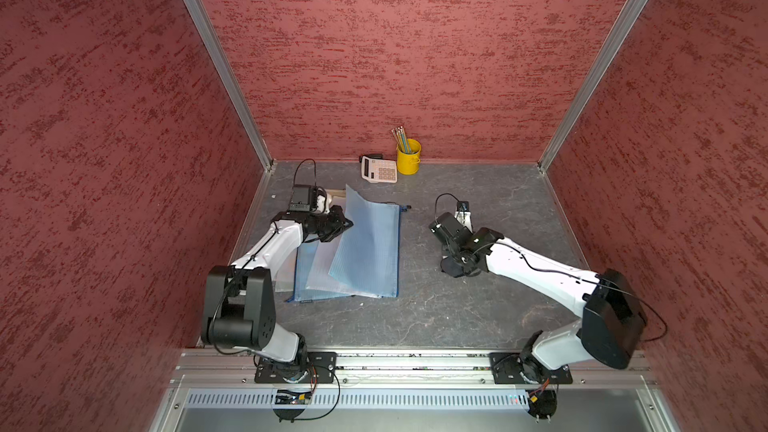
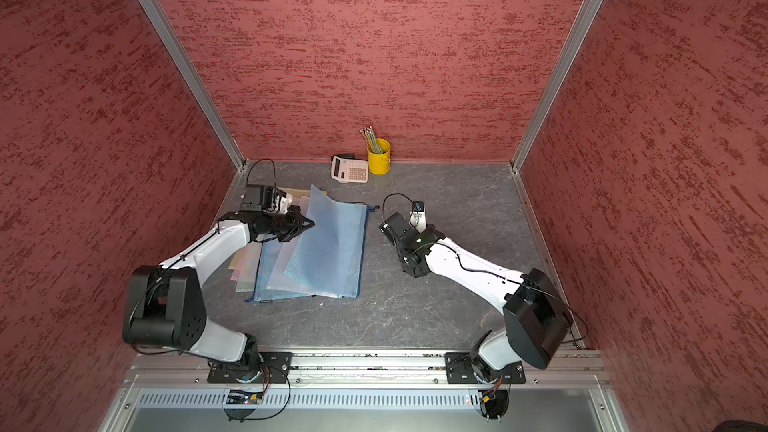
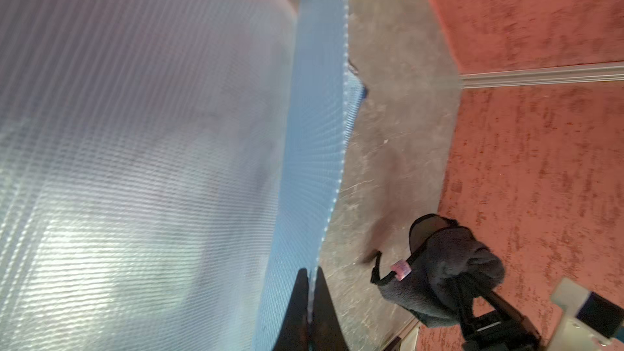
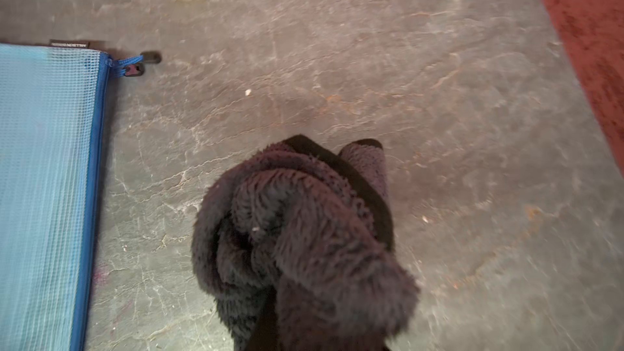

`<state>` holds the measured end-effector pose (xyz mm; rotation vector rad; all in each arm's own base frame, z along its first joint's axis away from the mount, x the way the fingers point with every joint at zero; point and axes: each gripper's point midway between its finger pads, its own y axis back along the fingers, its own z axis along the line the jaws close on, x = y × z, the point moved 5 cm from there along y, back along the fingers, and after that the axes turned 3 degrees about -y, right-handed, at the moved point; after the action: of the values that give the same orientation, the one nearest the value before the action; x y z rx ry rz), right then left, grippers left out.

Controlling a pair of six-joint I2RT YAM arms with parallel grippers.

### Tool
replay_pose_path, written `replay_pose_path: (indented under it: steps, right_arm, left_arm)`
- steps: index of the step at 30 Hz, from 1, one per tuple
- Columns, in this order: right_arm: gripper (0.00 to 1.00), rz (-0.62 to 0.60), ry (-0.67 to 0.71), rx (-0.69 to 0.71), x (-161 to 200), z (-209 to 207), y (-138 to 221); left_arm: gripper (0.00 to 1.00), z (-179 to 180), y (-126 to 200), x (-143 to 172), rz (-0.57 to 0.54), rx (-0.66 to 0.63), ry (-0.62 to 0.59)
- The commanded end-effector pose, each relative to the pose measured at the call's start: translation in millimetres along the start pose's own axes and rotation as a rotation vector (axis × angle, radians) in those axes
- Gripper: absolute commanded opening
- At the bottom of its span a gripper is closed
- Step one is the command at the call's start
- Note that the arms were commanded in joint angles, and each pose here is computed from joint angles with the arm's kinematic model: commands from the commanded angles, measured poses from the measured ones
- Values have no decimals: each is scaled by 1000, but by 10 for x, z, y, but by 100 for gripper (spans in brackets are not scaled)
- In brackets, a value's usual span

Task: Wipe the document bag
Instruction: Move the document bag.

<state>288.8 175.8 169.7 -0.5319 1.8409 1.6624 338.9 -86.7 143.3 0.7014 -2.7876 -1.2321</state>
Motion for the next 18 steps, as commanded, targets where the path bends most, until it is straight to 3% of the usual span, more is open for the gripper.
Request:
replay_pose_path:
  steps: [1, 6, 14, 15, 18]
  right_arm:
    - [0, -64, -11, -91, -249, 157, -10]
    - [0, -48, -36, -100, -204, 121, -120]
    - [0, -31, -87, -102, -203, -59, -277]
    - [0, -30, -95, -105, -210, -95, -292]
    - [0, -49, -118, -92, -333, -241, -313]
  left_arm:
    - [0, 122, -150, 134, 97, 16, -40]
    - [0, 357, -306, 198, 134, -40, 0]
    - [0, 598, -251, 31, 31, -134, 80]
    - [3, 616, -234, 34, 34, -160, 85]
    - [36, 592, -124, 37, 12, -250, 65]
